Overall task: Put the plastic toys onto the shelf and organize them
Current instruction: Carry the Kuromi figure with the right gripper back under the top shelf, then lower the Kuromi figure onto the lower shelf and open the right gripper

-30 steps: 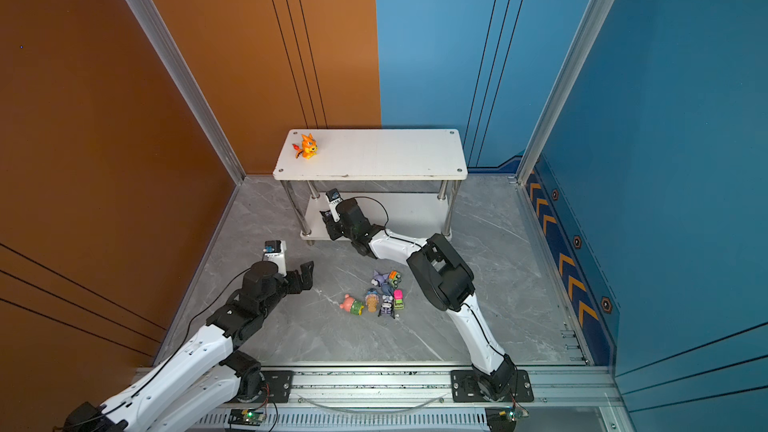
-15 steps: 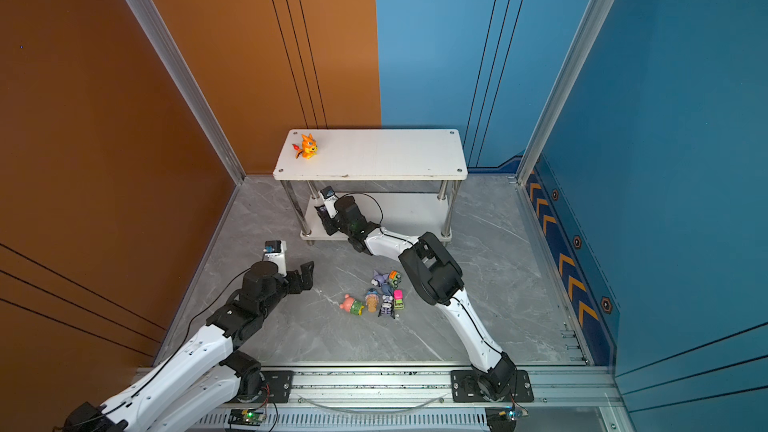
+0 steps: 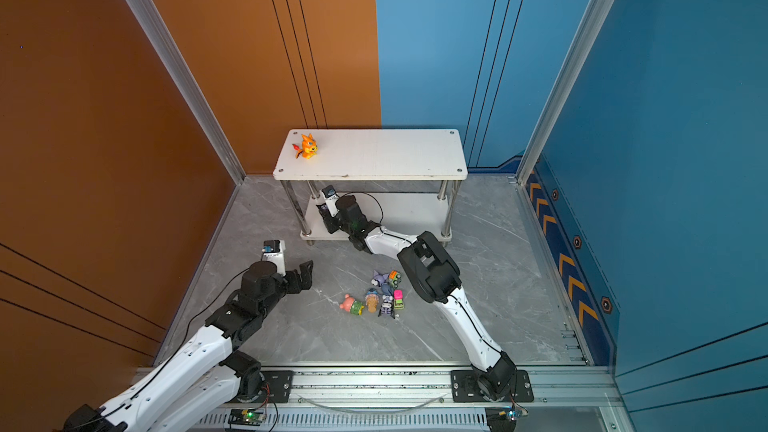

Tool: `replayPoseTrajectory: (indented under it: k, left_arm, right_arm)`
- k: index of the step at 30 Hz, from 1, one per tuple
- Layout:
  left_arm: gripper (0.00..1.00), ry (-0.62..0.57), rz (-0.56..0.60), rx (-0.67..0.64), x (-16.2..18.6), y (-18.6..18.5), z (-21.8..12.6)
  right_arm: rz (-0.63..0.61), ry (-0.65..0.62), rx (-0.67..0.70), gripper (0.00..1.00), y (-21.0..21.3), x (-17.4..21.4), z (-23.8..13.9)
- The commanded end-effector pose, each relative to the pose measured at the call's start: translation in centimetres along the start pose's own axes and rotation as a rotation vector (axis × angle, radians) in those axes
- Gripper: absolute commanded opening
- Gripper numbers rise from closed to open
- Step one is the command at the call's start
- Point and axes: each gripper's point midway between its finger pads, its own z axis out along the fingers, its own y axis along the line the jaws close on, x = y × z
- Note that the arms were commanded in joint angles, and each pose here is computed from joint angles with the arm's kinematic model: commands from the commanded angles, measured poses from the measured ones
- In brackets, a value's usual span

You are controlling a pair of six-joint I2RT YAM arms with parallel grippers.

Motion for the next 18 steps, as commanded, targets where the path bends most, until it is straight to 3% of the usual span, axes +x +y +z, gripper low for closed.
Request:
replayPoseTrajectory:
  k: [1,18]
  left_arm:
    - [0.98,0.020,0.012,0.001,0.6,0.3,0.1]
    - [0.98,0.018,0.011,0.002,0.6,0.3,0.0]
  right_arm:
    - [0.005,-0.041,0.023,0.36,-0.7,-1.0,-0.4]
    - [-0.009,-0.005,0.049,0.50,-0.8,0.4,-1.9]
